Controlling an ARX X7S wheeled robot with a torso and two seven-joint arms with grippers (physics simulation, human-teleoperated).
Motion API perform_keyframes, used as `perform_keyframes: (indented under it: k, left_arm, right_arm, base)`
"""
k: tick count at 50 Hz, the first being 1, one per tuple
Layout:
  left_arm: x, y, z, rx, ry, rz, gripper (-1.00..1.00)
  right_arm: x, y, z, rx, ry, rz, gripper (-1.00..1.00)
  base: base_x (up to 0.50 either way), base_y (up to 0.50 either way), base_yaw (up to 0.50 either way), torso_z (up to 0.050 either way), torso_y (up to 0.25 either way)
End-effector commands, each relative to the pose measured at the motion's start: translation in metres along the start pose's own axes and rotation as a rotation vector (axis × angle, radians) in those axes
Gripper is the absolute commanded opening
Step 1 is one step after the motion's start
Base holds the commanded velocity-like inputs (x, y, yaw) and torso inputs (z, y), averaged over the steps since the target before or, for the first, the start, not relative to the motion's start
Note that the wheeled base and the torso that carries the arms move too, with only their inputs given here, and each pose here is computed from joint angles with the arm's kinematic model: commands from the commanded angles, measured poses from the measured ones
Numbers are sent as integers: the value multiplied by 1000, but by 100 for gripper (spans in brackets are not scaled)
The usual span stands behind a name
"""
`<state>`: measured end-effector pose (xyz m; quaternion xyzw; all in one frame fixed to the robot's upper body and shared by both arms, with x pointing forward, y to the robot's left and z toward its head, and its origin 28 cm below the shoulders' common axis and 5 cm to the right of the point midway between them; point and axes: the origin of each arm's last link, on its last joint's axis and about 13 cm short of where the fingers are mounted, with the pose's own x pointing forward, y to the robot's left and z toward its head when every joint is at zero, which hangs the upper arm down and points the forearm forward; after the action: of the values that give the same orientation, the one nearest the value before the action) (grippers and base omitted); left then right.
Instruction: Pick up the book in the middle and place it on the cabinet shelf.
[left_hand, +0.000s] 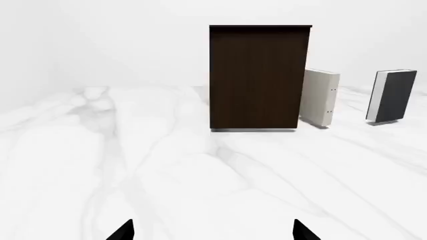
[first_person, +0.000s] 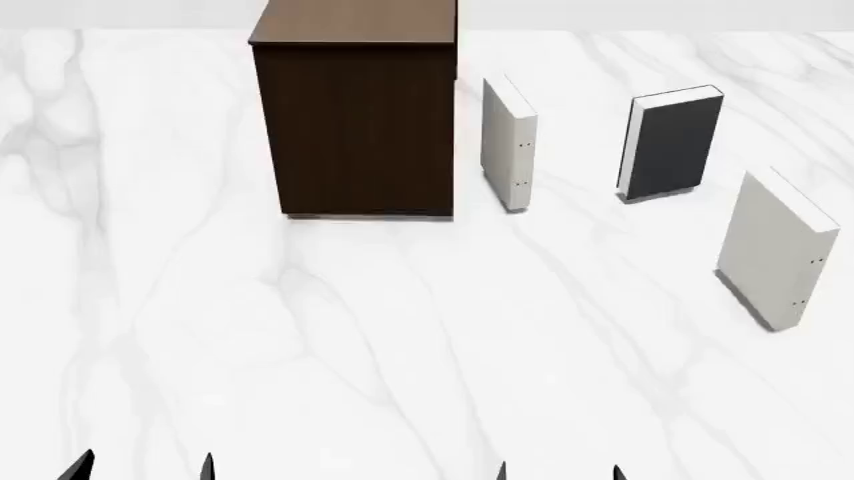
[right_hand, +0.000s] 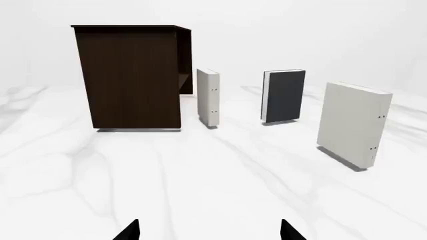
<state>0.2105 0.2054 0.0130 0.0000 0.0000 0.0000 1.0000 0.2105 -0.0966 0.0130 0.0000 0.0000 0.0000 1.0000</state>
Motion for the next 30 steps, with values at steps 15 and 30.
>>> perform_keyframes:
  k: [15,30]
  left_arm:
    - [-1,0,0,48,22,3,100]
    - [-8,1,44,15,-128,8,100]
  right_arm:
    - [-1,-1,1,3,-2,-10,100]
    - [-6,-1,37,81,-121,-64,100]
  base:
    - [0,0,0,0,0]
    - [0,0,0,0,0]
